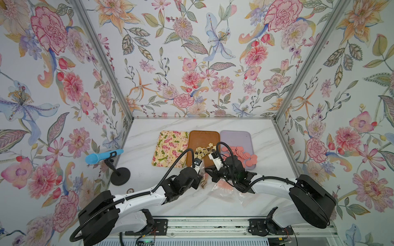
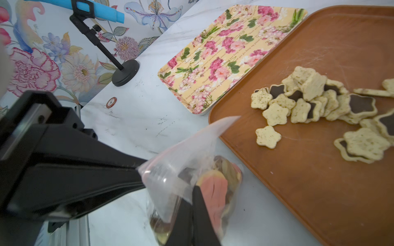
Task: Pour cookies out of the ziploc bag
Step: Open the ziploc bag at the center of the board.
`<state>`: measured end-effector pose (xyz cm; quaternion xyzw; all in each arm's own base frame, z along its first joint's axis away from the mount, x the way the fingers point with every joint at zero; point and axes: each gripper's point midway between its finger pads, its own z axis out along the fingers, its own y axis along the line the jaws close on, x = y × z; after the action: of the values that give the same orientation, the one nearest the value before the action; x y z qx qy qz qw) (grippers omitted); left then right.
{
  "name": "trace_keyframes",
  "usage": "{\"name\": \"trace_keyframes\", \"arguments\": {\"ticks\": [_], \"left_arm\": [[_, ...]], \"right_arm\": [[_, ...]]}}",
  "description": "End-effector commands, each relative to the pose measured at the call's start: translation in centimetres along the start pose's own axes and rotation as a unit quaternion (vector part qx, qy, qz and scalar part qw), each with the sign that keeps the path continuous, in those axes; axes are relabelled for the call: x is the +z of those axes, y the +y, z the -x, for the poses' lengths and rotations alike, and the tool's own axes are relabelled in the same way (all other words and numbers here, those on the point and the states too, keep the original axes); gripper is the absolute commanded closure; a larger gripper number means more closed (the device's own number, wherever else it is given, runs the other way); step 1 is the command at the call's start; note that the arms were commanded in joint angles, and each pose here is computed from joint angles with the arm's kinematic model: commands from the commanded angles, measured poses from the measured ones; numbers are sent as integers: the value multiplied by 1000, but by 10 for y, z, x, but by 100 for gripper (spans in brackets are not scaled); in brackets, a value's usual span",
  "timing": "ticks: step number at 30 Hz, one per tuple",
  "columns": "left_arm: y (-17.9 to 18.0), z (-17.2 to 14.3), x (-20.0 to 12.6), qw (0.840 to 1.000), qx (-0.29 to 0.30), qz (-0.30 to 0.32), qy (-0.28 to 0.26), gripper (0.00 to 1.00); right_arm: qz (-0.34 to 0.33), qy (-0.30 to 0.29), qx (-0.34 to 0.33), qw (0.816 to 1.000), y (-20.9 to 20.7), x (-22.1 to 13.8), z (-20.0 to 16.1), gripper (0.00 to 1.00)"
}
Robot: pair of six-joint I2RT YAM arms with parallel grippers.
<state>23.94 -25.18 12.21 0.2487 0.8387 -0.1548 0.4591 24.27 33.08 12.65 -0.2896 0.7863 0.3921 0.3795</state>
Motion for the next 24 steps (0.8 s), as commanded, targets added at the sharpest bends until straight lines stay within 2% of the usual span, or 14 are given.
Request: {"name": "trace_keyframes", "arguments": {"ticks": [1, 5, 9, 24], "left_arm": [[32, -13, -8, 999, -40, 36, -7, 100], [38, -12, -14, 996, -80, 4, -36, 100], [45, -11, -17, 995, -93, -5, -47, 100], [77, -39, -10, 991, -120, 52, 8, 100]], "right_arm": [[-40, -17, 10, 999, -19, -10, 4, 100], [-31, -14, 8, 999, -16, -10, 2, 100], [-34, -10, 11, 999, -19, -11, -5, 100], [-120, 1, 17, 993, -47, -28, -22, 100]]}}
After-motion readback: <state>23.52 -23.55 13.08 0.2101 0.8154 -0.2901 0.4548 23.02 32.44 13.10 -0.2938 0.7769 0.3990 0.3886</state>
